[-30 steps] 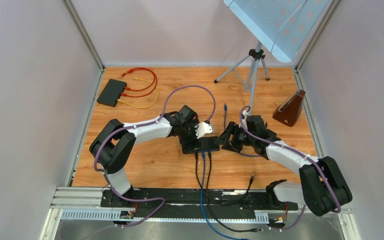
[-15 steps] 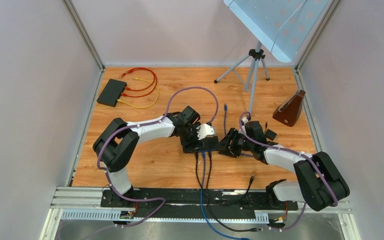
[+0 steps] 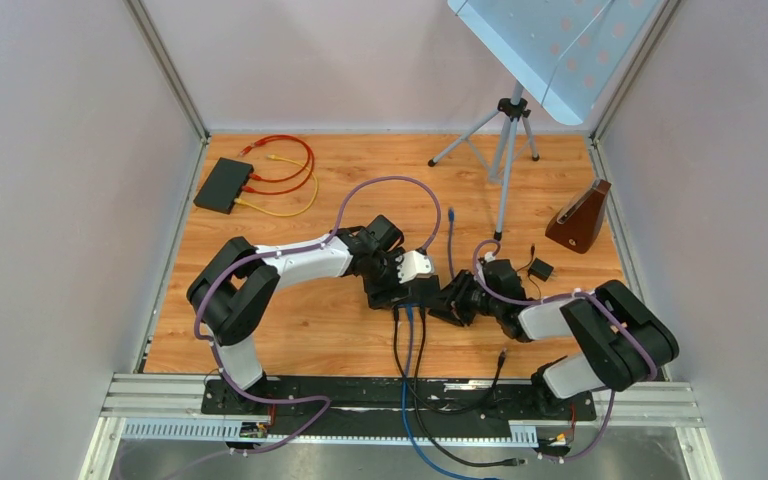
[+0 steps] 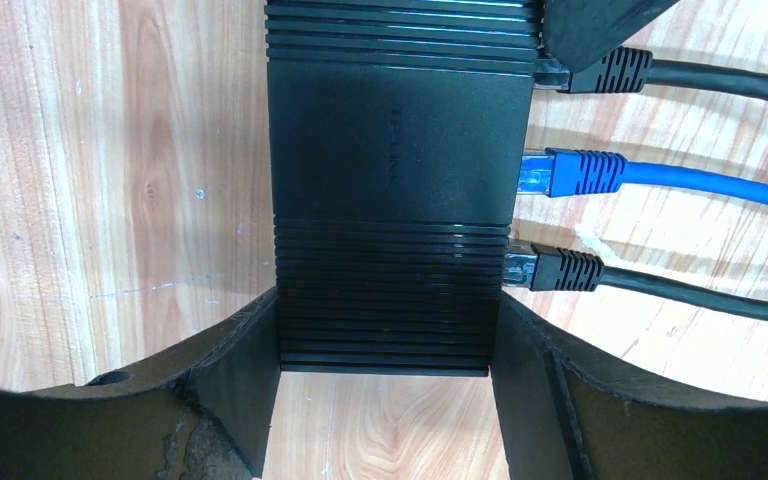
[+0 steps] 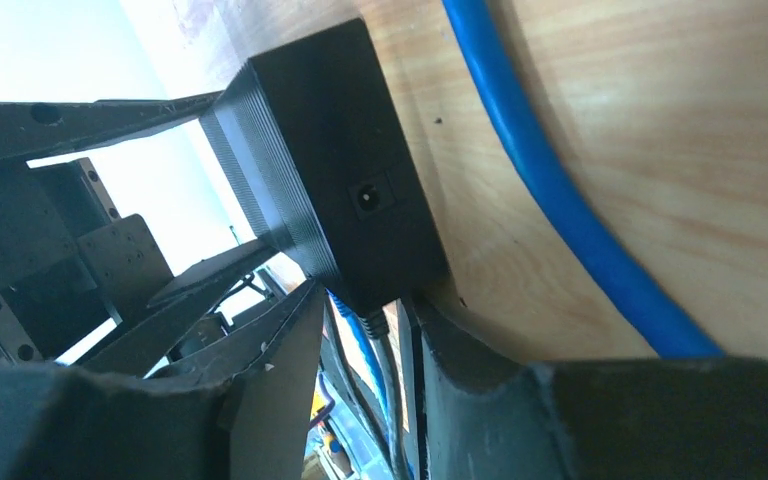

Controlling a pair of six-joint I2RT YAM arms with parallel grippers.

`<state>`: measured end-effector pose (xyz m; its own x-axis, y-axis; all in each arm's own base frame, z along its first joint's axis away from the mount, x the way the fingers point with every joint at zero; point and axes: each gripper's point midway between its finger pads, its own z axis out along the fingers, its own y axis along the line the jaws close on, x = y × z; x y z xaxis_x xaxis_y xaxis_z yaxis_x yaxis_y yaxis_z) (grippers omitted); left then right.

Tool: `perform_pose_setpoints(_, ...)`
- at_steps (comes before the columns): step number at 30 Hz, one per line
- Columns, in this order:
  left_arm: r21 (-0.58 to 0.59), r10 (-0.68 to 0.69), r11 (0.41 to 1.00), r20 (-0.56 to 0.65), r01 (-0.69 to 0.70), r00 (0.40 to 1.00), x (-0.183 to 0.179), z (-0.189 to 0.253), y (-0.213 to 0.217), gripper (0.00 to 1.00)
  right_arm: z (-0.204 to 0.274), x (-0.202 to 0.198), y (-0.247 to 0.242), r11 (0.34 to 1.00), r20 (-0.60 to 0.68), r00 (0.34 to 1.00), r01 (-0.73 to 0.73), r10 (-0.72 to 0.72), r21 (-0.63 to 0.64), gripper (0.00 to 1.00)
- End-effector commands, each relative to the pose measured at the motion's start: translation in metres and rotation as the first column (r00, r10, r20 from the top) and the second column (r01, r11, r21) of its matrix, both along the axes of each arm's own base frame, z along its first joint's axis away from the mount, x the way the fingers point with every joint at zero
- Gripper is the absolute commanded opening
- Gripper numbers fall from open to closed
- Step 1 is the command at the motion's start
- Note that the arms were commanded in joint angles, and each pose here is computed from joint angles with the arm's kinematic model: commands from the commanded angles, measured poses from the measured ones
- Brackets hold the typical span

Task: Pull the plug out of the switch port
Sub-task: Pull the connector from the switch port.

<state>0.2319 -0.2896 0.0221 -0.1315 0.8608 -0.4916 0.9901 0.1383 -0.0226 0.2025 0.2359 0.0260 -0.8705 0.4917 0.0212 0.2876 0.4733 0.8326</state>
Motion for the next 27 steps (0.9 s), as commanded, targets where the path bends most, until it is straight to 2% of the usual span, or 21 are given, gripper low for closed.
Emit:
perform_pose_setpoints(1,-0.020,0.005,1.000,-0.023,-0.006,1.000,-0.003,0.003,-0.008,0.75,0.008,0.019,0.005,0.997,0.077,0.994,0.070,-0.073,0.037,0.38)
perform_pose_setpoints(6,-0.018,0.007,1.000,-0.031,-0.008,0.999,-0.003,0.001,-0.009,0.74,0.004,0.026,0.007,0.995,0.087,0.992,0.093,-0.096,0.043,0.37)
perform_pose_setpoints(15,-0.015,0.006,1.000,-0.037,-0.007,0.999,-0.004,0.001,-0.009,0.73,0.001,0.022,0.003,0.995,0.107,0.989,0.100,-0.102,0.031,0.28)
perform_pose_setpoints(17,-0.013,0.006,1.000,-0.041,-0.007,0.999,-0.004,0.000,-0.009,0.73,0.005,0.021,0.004,0.996,0.131,0.987,0.086,-0.090,0.036,0.31)
perform_pose_setpoints(19,-0.007,0.007,1.000,-0.044,-0.008,0.999,-0.004,-0.001,-0.009,0.73,0.013,0.019,0.006,0.995,0.170,0.982,0.065,-0.076,0.070,0.40)
perform_pose_setpoints(21,-0.003,0.009,1.000,-0.045,-0.009,0.999,-0.003,-0.002,-0.009,0.72,0.022,0.018,0.007,0.991,0.195,0.977,0.061,-0.083,0.115,0.45)
perform_pose_setpoints(23,-0.001,0.016,1.000,-0.039,-0.016,0.999,-0.002,-0.002,-0.008,0.72,0.021,0.018,0.006,0.990,0.186,0.978,0.073,-0.095,0.119,0.45)
perform_pose_setpoints(27,-0.008,0.019,1.000,-0.029,-0.019,0.999,-0.001,0.000,-0.008,0.72,0.014,0.022,0.007,0.991,0.163,0.981,0.088,-0.104,0.100,0.38)
